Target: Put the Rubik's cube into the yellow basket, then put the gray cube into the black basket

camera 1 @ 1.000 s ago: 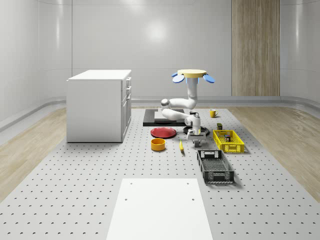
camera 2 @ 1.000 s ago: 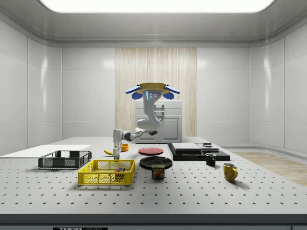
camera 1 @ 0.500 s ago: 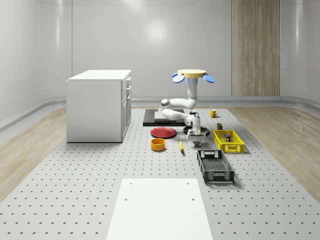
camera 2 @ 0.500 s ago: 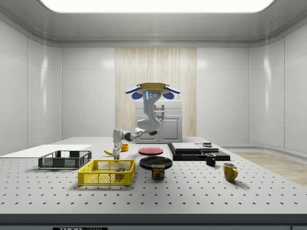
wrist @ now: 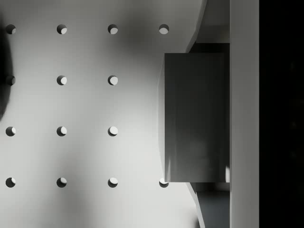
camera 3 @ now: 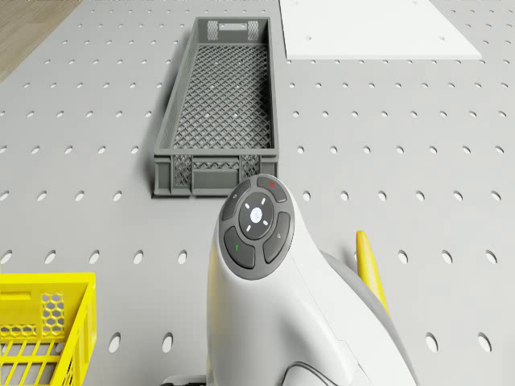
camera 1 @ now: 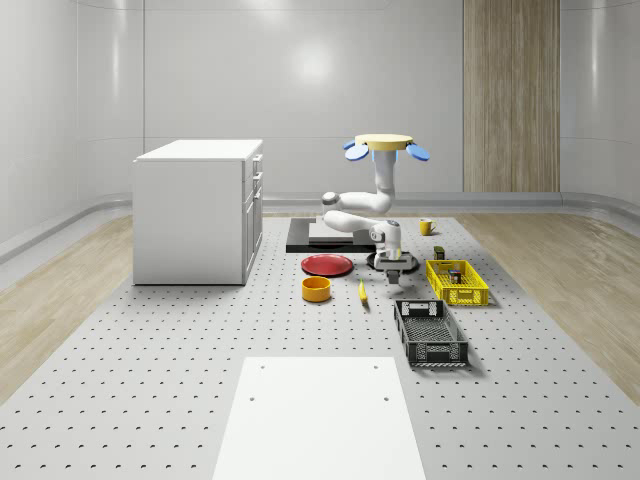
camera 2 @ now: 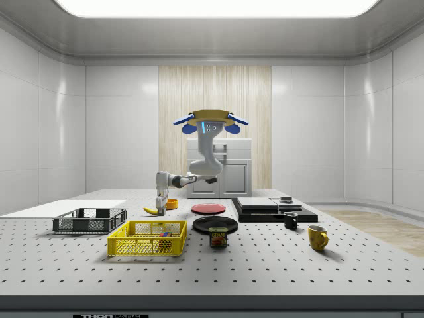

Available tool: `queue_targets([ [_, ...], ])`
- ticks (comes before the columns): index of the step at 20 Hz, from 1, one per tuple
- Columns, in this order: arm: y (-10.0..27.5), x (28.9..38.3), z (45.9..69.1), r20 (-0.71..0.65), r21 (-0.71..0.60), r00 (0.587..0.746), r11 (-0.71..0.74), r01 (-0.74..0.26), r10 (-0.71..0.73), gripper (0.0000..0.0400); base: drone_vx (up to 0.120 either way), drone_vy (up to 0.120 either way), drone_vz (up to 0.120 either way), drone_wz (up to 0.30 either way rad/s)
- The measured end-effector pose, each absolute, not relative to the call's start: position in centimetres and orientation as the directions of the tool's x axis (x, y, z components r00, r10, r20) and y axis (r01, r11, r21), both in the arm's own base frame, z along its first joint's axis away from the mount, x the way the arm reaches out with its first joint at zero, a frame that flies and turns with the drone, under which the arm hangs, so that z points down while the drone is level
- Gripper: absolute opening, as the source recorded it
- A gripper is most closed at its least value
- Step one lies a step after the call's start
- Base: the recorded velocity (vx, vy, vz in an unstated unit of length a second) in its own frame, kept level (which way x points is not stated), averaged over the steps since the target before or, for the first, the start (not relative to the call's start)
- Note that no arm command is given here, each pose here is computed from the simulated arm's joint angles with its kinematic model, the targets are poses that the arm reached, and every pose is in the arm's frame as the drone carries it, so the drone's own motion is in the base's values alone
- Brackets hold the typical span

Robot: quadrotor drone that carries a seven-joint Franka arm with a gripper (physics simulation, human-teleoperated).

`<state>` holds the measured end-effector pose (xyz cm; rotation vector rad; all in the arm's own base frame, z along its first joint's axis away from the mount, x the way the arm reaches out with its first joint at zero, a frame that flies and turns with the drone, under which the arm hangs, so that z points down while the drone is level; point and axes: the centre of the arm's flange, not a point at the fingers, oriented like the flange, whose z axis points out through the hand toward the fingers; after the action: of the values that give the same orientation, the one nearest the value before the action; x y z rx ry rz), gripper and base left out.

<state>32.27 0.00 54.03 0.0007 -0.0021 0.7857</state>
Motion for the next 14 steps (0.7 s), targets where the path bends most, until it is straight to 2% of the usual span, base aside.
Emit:
queue_targets([
  [2,0.00,32.27,53.69,0.002,0.000,0.707,0.707,-0.707,0.707,0.0250,0.000,0.000,0.120,0.000],
  [5,0.00,32.27,53.39,0.002,0.000,0.707,0.707,-0.707,0.707,0.0250,0.013,0.000,0.013,0.000],
  [9,0.00,32.28,53.20,0.002,0.000,0.707,0.707,-0.707,0.707,0.0250,0.120,0.000,0.010,0.000],
  [12,0.00,32.28,53.13,0.002,0.000,0.707,0.707,-0.707,0.707,0.0250,0.120,0.000,0.120,0.000],
  [14,0.00,32.28,53.11,0.002,0.000,0.707,0.707,-0.707,0.707,0.0250,0.120,0.000,0.020,0.000],
])
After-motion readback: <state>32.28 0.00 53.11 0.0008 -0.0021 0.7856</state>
